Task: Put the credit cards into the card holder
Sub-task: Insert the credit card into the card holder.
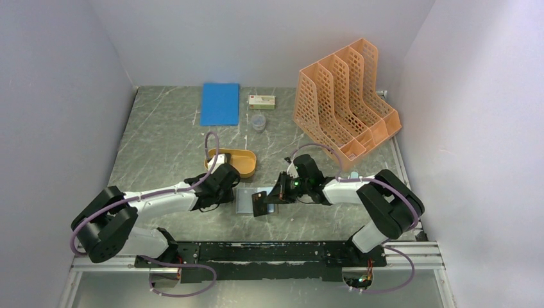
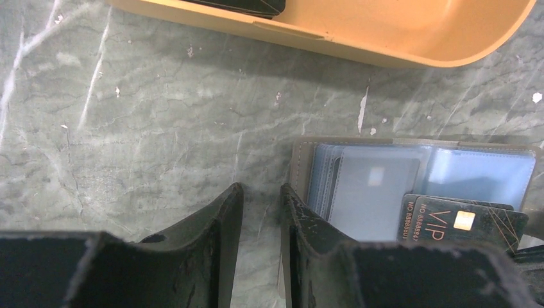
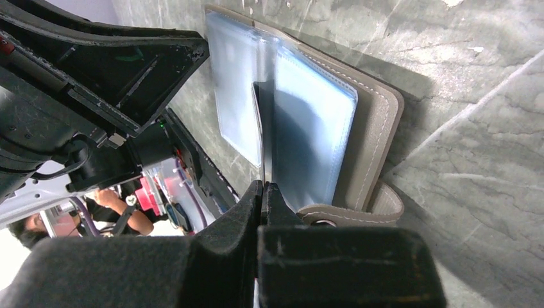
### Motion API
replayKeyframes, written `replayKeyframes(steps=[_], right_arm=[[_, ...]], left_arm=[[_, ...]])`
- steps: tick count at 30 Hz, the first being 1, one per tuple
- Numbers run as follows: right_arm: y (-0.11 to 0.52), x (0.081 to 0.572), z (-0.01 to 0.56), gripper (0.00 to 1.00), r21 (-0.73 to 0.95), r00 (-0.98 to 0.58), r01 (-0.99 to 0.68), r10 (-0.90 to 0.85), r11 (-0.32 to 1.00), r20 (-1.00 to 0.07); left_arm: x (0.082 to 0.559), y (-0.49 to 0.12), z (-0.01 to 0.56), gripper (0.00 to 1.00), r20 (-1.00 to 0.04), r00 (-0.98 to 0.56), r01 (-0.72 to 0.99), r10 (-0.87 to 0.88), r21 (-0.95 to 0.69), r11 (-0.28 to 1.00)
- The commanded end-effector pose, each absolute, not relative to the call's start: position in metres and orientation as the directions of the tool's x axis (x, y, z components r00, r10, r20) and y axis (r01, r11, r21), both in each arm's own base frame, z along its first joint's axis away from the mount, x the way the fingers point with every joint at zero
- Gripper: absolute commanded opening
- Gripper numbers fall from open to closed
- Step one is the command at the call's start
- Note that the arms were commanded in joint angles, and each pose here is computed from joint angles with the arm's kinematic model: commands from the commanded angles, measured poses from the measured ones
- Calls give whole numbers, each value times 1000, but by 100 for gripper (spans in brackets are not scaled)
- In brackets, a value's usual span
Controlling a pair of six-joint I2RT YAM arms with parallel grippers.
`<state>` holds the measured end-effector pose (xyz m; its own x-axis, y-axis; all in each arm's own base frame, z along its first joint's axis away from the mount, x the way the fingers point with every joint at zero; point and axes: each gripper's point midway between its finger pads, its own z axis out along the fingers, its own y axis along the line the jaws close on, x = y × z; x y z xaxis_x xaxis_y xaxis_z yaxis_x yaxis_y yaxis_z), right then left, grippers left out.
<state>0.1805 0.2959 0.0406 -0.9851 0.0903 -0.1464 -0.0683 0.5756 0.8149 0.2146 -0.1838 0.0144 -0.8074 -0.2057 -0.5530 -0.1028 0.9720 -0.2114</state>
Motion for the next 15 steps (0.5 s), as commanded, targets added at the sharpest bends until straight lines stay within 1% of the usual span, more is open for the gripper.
replayKeyframes(steps=[1, 9, 15], right_arm=[[289, 184, 41, 0, 800, -980, -66, 110, 596, -163], [281, 184, 51, 0, 804, -970, -79, 140, 590, -199], [282, 182, 46, 0, 804, -976, -74, 121, 589, -179]], left_arm=[[185, -167, -15, 34, -447, -882, -101, -150, -132, 986], [184, -166, -18, 33, -444, -884, -99, -145, -125, 987], [184, -168, -19, 33, -439, -887, -96, -145, -130, 987]])
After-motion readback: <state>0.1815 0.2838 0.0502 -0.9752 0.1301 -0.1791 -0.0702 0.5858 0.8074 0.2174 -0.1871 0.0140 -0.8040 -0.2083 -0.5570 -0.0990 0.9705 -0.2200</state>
